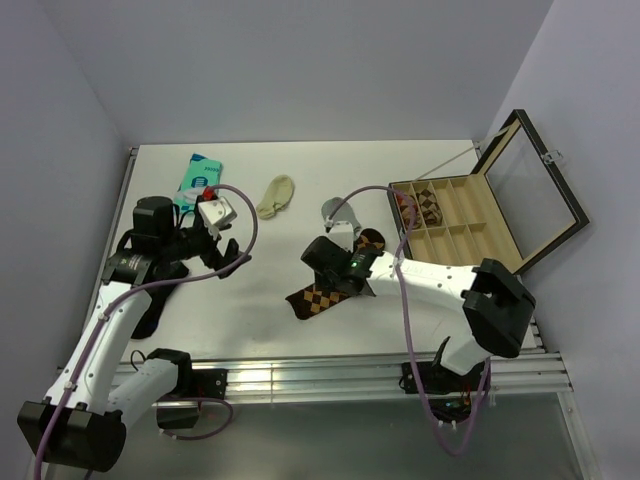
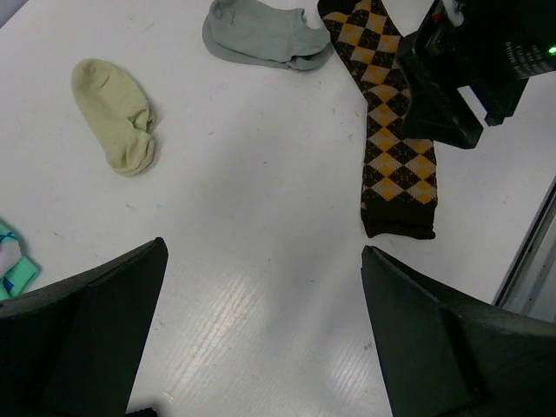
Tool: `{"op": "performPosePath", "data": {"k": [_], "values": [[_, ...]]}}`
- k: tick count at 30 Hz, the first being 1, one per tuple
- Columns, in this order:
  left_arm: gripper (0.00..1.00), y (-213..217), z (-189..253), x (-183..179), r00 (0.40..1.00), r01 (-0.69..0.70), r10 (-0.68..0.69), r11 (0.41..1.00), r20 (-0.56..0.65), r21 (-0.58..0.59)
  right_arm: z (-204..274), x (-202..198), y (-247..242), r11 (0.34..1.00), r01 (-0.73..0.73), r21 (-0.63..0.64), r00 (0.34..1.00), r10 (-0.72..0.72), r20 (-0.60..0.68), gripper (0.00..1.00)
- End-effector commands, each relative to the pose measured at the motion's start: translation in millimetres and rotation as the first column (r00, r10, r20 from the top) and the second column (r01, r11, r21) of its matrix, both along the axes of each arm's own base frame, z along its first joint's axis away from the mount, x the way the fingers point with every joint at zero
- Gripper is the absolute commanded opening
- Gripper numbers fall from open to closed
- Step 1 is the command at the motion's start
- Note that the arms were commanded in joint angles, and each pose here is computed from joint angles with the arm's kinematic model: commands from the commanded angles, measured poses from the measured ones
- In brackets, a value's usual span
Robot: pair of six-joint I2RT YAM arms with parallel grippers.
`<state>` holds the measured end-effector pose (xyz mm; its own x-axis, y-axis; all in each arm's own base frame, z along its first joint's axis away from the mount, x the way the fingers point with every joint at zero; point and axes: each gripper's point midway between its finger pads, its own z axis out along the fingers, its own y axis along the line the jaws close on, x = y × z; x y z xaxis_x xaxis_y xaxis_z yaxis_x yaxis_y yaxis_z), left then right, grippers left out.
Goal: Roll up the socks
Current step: Adjust the sock at the center of the board.
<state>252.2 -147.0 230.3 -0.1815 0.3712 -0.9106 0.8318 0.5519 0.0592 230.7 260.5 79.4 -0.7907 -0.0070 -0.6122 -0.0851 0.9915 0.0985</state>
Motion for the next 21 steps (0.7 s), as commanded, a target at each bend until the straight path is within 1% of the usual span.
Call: {"op": "performPosePath", "data": {"k": [1, 5, 7, 9, 13, 17, 18, 20, 21], "values": [[0.99, -4, 23, 5, 0.999, 0.002, -0.001, 1.0, 0.047, -0.026, -14, 11, -45, 0.98, 0.148, -0.136, 0.989, -0.144, 0.037, 0.64], [1.0, -2, 23, 4, 0.999, -0.002, 0.003, 1.0, 0.05, -0.022, -30, 25, -58, 0.978, 0.163, -0.13, 0.986, -0.159, 0.043, 0.65], [1.0, -2, 22, 4, 0.999, -0.004, 0.005, 1.0, 0.052, -0.017, -35, 31, -63, 0.976, 0.153, -0.157, 0.988, -0.149, 0.035, 0.66], [0.99, -1, 20, 5, 0.999, -0.004, 0.005, 1.0, 0.048, -0.012, -46, 35, -64, 0.973, 0.123, -0.194, 0.992, -0.122, 0.017, 0.68], [0.99, 0, 17, 6, 0.999, -0.009, 0.009, 1.0, 0.043, -0.004, -60, 42, -56, 0.977, 0.053, -0.205, 0.998, -0.057, -0.014, 0.68], [1.0, 1, 14, 7, 0.999, -0.011, 0.011, 1.0, 0.038, 0.006, -75, 36, -45, 0.981, -0.034, -0.192, 0.997, 0.021, -0.07, 0.68], [1.0, 2, 15, 7, 0.999, -0.014, 0.014, 1.0, 0.04, 0.01, -78, 29, -36, 0.983, -0.081, -0.167, 0.993, 0.066, -0.094, 0.68], [1.0, 3, 12, 7, 0.999, -0.018, 0.018, 1.0, 0.038, 0.018, -82, 19, -28, 0.982, -0.124, -0.141, 0.988, 0.109, -0.11, 0.68], [1.0, 3, 11, 7, 0.999, -0.018, 0.017, 1.0, 0.039, 0.024, -83, 7, -17, 0.977, -0.174, -0.121, 0.979, 0.158, -0.129, 0.68]]}}
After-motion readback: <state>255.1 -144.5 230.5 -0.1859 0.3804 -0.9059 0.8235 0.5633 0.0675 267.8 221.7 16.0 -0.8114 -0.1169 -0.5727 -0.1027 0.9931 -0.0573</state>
